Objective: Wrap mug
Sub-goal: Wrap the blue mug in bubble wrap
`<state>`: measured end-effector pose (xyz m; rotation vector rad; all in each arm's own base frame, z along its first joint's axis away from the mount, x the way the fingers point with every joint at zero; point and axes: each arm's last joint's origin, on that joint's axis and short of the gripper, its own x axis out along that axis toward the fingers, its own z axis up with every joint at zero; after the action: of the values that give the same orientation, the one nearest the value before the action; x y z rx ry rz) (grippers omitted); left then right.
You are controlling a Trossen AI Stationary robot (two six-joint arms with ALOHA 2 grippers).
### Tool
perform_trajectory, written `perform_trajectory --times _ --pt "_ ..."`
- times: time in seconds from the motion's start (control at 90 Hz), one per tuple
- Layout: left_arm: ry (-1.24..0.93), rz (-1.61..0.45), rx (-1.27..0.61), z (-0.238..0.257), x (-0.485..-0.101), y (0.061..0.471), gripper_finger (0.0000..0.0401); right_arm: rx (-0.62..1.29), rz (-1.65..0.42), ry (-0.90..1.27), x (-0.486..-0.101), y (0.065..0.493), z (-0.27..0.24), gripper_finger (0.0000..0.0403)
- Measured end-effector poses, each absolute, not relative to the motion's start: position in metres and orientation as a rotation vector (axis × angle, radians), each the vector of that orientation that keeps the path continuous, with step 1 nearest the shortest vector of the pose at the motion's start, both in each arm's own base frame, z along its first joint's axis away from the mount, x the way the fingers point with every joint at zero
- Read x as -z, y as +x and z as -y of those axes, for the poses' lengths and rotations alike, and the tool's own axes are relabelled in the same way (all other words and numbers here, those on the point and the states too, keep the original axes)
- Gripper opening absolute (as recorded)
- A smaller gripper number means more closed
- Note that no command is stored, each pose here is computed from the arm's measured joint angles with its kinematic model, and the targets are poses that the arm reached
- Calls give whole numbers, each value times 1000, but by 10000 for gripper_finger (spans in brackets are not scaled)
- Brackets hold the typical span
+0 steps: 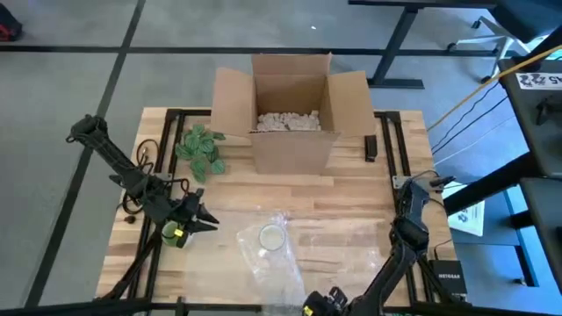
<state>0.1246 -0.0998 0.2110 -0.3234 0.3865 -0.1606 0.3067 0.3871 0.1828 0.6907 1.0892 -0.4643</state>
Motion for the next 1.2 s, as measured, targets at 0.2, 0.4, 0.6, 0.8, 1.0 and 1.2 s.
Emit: perform_trajectory --times 0.2,0.4,0.6,0.8,1.0,1.2 --pt "-328 -388 160 100 -211 125 79 501 -1051 650 -175 316 -380 177" --pt "-326 -387 166 100 -211 124 79 510 -1087 610 -170 328 -368 129" --pt "-318 -388 166 100 -211 124 79 477 -1030 557 -181 336 -360 14" --pt "-313 -389 167 100 -211 124 79 467 -1027 536 -192 347 -349 3" --pt "-303 -393 166 100 -210 124 79 461 -1005 461 -215 359 -334 1" --pt "-295 -392 168 100 -210 124 79 513 -981 354 -238 366 -312 0"
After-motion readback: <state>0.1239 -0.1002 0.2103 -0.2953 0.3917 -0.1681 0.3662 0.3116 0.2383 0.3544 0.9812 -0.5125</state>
